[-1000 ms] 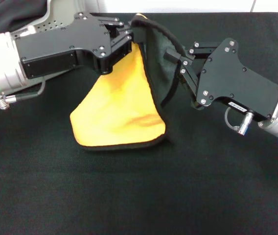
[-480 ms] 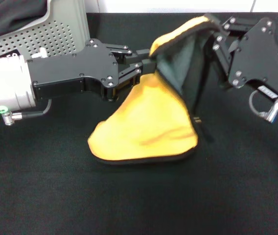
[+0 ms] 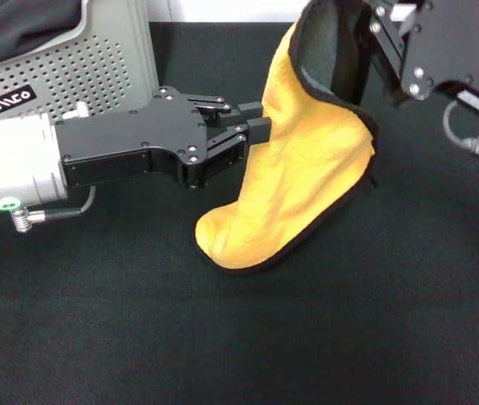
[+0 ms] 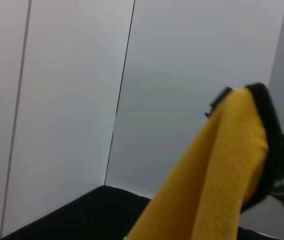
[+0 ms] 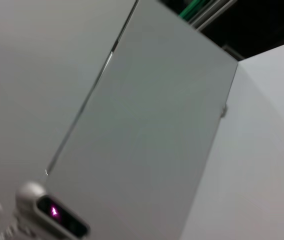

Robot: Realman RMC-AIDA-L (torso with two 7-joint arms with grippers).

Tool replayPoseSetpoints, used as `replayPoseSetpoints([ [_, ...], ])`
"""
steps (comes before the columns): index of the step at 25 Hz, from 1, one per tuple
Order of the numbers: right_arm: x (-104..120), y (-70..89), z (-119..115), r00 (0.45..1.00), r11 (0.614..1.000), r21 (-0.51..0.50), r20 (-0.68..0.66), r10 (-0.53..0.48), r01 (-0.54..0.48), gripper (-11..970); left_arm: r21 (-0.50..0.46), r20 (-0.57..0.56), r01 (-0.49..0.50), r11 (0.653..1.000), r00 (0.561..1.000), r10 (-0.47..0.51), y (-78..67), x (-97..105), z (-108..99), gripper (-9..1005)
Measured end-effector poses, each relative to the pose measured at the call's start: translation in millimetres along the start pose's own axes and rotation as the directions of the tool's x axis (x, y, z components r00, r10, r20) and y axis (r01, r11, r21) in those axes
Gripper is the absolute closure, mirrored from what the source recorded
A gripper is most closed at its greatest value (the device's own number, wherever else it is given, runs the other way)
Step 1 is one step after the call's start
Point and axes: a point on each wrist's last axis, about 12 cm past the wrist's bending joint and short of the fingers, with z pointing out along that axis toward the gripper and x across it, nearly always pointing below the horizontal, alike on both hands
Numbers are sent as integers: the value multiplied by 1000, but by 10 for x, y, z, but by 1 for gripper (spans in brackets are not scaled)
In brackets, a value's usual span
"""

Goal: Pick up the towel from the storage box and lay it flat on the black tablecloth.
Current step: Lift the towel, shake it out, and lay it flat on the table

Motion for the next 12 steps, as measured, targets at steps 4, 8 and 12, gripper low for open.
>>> replayPoseSetpoints([
  [4,-160,-119,0,987,993,35,-118,-110,115,958,-2,25,17,1000,1000,-17,-8,24,-30,832],
  [8,-284,-221,8,964,986,54,-224,-144,160,958,7,63,36,999,997,-36,-4,62,-103,823],
  [12,-398,-336,49,935,993,34,-339,-98,117,958,17,76,48,999,996,-49,-8,83,-159,814],
])
